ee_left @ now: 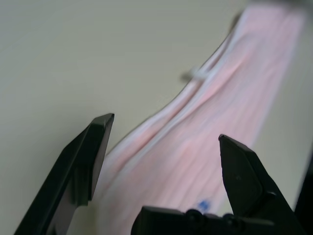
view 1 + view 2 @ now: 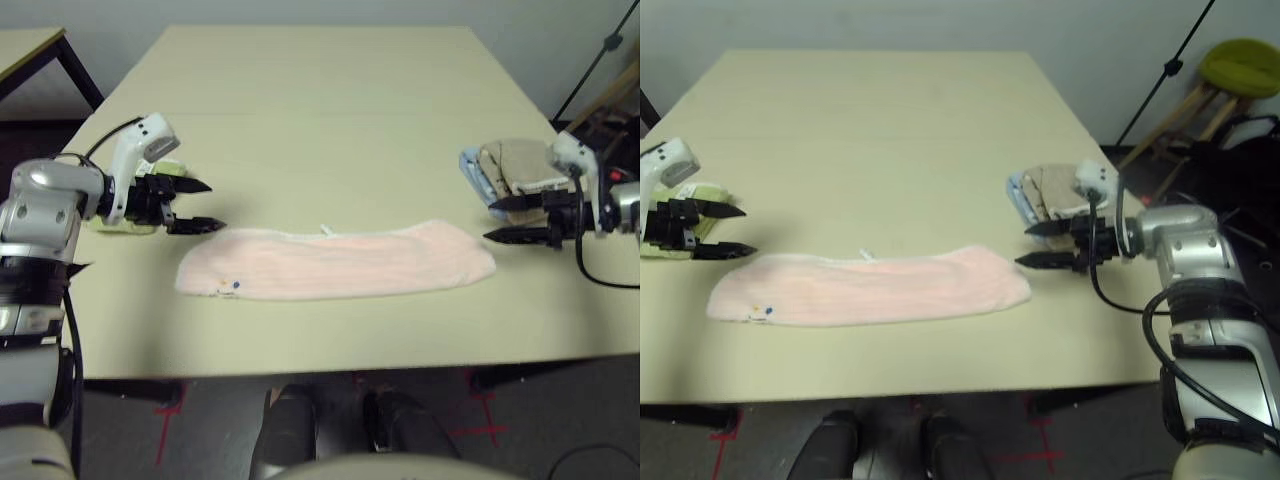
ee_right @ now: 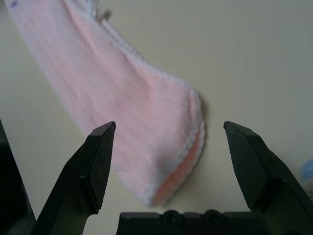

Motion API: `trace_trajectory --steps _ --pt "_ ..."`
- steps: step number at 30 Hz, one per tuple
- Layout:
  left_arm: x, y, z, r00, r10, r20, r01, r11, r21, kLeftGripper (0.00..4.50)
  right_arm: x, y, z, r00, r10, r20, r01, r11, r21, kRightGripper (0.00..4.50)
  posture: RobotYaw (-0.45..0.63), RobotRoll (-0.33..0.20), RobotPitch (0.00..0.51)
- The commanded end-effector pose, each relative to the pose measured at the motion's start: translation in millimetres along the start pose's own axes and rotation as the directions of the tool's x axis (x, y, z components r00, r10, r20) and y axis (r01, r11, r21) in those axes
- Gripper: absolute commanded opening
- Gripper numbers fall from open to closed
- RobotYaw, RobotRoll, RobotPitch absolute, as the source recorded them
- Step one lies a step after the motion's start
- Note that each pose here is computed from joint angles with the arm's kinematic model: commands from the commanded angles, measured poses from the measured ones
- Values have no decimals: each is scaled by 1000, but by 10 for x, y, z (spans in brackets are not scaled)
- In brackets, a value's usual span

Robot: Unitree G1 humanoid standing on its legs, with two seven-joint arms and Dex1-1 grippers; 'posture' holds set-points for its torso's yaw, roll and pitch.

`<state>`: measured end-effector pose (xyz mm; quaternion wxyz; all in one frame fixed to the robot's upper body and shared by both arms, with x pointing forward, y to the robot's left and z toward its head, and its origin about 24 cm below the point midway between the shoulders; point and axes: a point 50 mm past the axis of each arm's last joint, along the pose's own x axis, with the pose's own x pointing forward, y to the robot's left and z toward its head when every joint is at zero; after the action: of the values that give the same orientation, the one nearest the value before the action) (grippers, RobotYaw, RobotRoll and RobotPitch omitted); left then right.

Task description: Fold the towel and set it aside.

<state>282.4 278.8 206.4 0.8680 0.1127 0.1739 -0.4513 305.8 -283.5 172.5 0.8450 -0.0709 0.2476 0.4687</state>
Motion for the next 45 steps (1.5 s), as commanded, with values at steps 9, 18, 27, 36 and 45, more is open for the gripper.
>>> trace_trajectory --steps 9,18,27,36,45 --pt "187 -160 -46 964 113 241 -78 985 -153 3880 298 320 114 970 42 240 -54 998 43 4070 169 0 166" --pt "533 -349 -202 979 74 190 -46 988 -146 910 761 528 10 960 43 277 -47 999 8 2338 169 0 164" --pt "432 -227 -676 981 187 41 -179 971 -158 26 819 476 -299 966 -83 245 76 996 37 2338 172 0 157" --pt "451 -254 -667 985 154 73 -140 975 -175 26 795 535 -297 962 -11 272 16 1000 -16 2338 166 0 152" --pt "482 -264 -809 988 146 39 -135 968 -212 26 830 495 -384 977 -8 213 36 991 -126 2338 165 0 152"
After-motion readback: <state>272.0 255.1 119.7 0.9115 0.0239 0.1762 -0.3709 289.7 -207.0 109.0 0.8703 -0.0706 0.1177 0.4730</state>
